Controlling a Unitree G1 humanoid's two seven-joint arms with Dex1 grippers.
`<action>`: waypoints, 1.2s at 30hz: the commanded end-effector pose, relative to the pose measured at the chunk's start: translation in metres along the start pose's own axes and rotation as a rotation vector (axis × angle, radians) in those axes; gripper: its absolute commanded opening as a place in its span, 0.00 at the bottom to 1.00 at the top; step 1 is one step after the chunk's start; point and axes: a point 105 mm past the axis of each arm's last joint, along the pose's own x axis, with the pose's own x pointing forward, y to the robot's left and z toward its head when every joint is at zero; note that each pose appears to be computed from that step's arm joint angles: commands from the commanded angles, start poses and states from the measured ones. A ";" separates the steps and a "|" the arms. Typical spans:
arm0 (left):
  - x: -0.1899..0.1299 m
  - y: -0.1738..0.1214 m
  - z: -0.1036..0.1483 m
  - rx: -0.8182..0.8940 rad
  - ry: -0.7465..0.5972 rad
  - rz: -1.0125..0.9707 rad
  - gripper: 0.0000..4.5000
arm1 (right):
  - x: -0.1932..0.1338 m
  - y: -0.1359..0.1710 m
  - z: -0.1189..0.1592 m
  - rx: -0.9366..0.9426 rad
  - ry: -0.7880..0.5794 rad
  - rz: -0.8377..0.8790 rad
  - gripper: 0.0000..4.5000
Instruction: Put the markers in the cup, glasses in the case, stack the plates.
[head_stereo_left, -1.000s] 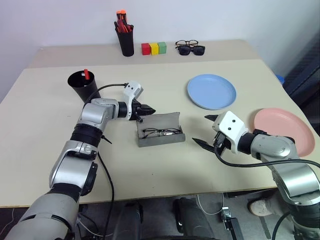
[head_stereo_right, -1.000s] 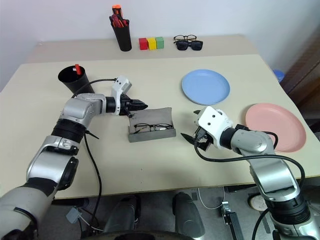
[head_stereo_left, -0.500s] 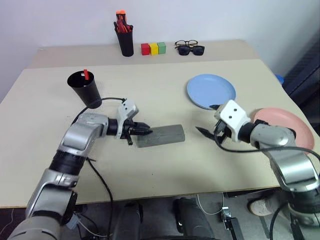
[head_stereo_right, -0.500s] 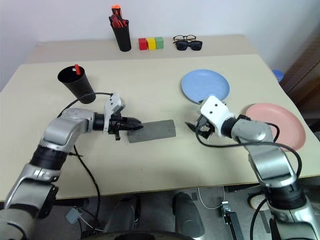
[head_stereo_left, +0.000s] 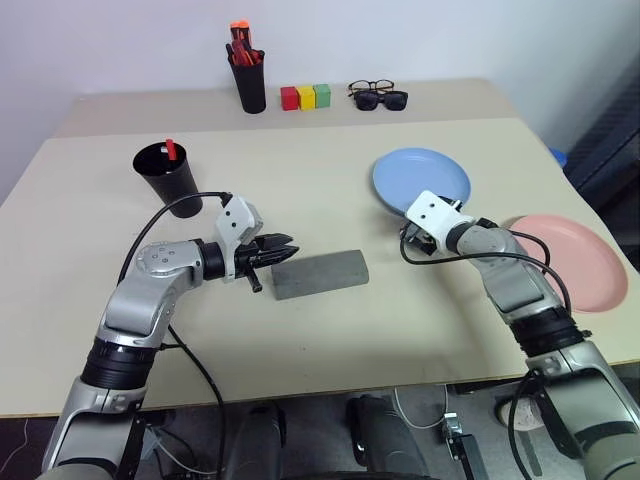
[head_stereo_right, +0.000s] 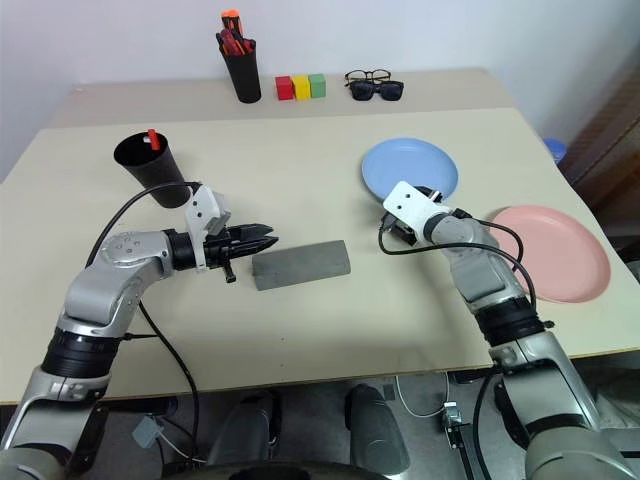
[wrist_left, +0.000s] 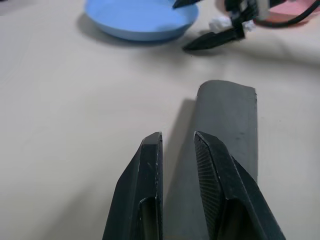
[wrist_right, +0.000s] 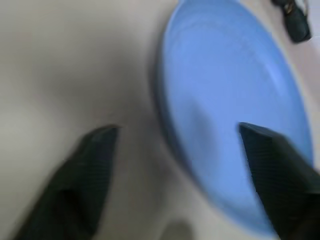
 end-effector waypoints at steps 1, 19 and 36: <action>-0.009 -0.005 0.011 0.012 -0.043 0.013 0.21 | 0.004 -0.010 0.011 -0.031 -0.040 -0.055 0.34; 0.025 -0.025 0.016 0.032 -0.068 -0.148 0.21 | -0.141 -0.052 -0.027 -0.116 0.080 -0.150 0.01; 0.035 -0.025 0.021 0.033 -0.111 -0.174 0.21 | -0.127 -0.002 -0.038 0.004 0.091 -0.038 0.51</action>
